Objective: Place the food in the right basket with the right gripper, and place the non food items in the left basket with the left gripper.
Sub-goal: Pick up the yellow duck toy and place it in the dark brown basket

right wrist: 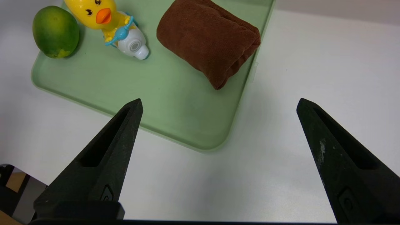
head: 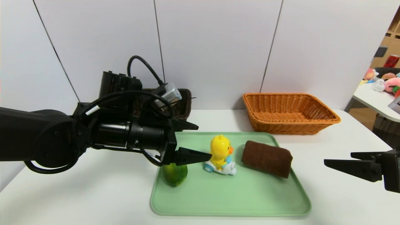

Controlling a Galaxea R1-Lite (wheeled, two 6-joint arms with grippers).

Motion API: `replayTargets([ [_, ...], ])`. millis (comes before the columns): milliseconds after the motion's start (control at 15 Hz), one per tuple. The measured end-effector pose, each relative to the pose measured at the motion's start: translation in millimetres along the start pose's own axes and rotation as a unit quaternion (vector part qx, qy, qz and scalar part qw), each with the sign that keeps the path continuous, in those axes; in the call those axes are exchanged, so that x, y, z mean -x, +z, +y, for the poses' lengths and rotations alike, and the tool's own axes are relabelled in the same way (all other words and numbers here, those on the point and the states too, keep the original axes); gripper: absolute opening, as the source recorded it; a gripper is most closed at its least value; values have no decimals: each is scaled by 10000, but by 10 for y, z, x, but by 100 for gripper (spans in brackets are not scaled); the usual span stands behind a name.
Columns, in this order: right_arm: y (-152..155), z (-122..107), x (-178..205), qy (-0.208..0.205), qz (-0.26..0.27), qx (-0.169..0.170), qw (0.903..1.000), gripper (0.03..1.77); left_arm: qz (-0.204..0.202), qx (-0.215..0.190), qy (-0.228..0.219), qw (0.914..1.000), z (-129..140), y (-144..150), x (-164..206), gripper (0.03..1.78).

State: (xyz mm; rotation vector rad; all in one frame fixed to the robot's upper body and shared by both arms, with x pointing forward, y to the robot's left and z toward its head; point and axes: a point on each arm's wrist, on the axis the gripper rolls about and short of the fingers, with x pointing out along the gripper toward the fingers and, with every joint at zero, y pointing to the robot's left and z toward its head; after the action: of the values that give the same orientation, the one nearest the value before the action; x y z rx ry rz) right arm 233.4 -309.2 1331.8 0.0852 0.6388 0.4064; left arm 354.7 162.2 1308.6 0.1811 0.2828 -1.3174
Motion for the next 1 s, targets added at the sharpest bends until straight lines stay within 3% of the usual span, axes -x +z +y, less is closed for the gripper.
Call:
replayTargets([
  [400, -28, -7, -12, -10, 52, -27, 10000, 170, -1, -20, -705, 9975, 66, -148, -140, 169],
  [733, -78, -10, -21, -5, 124, -37, 9999, 170, 119, -437, -784, 9959, 153, -299, -269, 169],
  [1000, -121, -4, 1, -9, 129, -43, 9999, 170, 146, -479, -796, 9956, 254, -343, -387, 169],
])
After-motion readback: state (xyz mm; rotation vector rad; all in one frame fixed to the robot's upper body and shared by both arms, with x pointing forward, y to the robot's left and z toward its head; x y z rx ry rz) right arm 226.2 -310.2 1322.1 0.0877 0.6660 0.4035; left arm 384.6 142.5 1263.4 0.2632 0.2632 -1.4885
